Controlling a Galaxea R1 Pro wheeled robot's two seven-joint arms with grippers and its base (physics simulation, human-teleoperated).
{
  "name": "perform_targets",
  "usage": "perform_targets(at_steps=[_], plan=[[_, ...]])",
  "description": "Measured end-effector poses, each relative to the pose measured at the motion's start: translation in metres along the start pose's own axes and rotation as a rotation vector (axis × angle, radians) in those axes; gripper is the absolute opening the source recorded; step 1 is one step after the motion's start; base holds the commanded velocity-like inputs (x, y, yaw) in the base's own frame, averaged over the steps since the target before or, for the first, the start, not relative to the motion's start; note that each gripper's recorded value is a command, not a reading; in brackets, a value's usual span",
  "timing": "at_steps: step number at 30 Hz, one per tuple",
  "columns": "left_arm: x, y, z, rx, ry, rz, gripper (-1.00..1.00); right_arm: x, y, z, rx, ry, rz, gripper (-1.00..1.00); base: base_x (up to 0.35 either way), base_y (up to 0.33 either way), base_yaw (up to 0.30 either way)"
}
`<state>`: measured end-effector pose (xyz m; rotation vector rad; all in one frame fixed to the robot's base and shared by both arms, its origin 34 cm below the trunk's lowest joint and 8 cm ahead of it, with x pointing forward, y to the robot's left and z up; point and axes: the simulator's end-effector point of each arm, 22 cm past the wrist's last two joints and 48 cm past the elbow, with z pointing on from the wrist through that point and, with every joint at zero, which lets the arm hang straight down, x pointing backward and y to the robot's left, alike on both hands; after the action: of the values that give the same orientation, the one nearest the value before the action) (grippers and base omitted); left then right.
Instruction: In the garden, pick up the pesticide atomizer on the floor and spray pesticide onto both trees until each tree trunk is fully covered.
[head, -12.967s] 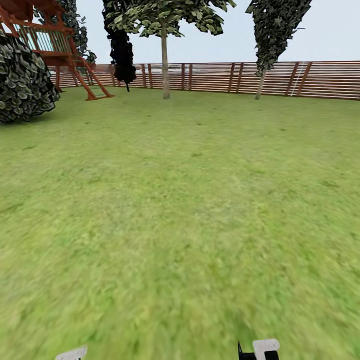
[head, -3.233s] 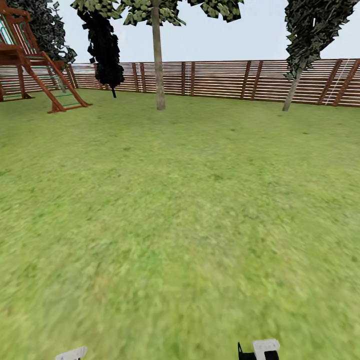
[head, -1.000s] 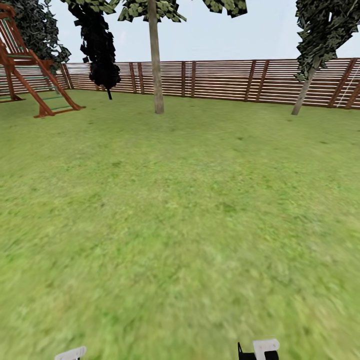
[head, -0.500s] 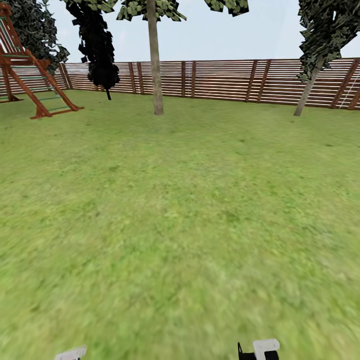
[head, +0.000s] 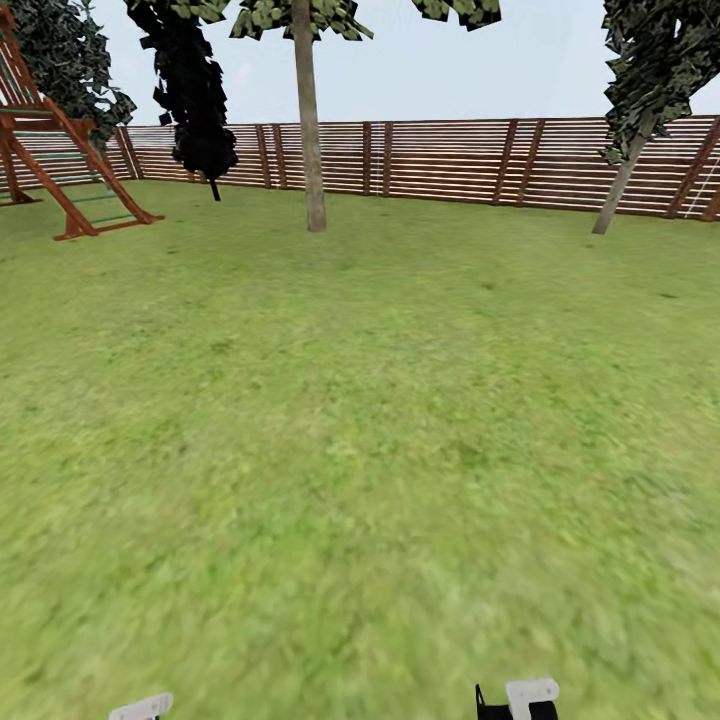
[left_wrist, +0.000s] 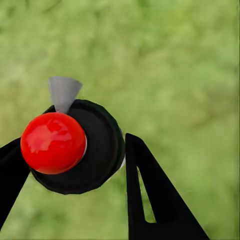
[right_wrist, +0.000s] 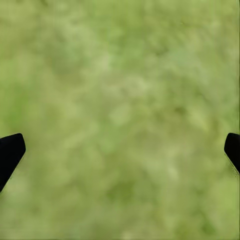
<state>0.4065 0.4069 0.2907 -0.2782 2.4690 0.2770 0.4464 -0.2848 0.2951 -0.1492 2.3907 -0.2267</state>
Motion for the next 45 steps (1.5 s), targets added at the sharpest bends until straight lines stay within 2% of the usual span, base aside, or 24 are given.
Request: perform_targets(at_steps=[45], plan=[[-0.0002, 0.0, 0.0, 0.0, 0.0, 0.0, -1.0, 0.0004, 0.0, -0.0002, 0.0, 0.001, 0.0, 1.0, 0.339, 0.0, 0.0]])
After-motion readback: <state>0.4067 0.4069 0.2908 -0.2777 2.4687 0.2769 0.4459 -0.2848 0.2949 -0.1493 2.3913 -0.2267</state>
